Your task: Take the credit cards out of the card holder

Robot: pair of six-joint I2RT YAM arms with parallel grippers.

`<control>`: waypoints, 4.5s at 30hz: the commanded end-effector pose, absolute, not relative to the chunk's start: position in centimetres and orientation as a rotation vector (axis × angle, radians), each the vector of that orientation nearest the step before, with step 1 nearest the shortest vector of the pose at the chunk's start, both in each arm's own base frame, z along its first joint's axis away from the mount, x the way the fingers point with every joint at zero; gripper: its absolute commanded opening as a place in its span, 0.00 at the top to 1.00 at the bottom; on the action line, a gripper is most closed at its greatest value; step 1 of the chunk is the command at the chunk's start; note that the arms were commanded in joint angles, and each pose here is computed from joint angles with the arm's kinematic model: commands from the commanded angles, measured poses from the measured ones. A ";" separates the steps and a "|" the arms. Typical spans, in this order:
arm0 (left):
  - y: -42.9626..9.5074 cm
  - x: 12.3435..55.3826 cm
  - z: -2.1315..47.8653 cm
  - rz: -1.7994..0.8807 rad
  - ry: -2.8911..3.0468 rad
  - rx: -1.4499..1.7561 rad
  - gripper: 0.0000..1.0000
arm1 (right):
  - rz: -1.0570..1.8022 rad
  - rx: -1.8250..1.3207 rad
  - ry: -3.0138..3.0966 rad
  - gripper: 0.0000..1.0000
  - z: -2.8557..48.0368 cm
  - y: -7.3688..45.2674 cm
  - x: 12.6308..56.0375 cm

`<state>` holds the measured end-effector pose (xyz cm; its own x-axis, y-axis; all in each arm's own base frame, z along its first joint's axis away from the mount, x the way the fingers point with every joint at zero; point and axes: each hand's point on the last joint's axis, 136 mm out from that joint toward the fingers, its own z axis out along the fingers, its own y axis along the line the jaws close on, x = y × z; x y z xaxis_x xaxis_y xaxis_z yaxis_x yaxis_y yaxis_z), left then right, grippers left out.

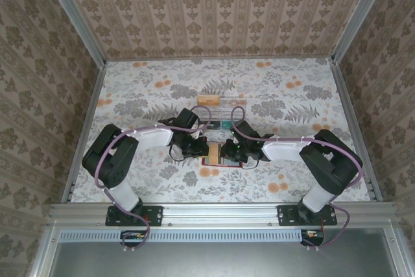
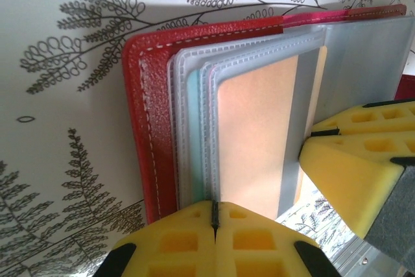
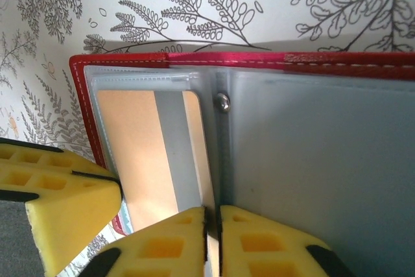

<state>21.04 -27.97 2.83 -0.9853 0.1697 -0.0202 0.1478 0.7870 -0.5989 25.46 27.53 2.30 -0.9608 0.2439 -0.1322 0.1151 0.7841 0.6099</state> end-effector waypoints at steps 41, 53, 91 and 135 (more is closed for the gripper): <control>-26.8 20.5 1.6 0.859 -2.939 -0.246 1.00 | 1.034 0.334 2.747 0.86 1.3 26.8 25.8; -26.6 20.4 1.5 0.850 -2.941 -0.244 1.00 | 0.949 0.349 2.782 0.94 0.9 23.8 24.2; -26.7 20.8 2.4 0.872 -2.960 -0.257 1.00 | 0.938 0.286 2.624 0.99 7.4 18.1 24.4; -12.3 25.4 18.0 1.208 -3.512 0.376 0.00 | -0.407 -1.695 1.848 1.00 19.6 29.1 39.7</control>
<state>26.05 -12.94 18.81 -0.8026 -0.3362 -0.4927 0.0507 0.7846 -0.6179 37.82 29.09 18.81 -0.1008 -0.9459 -0.3084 -0.8370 0.2482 -0.4877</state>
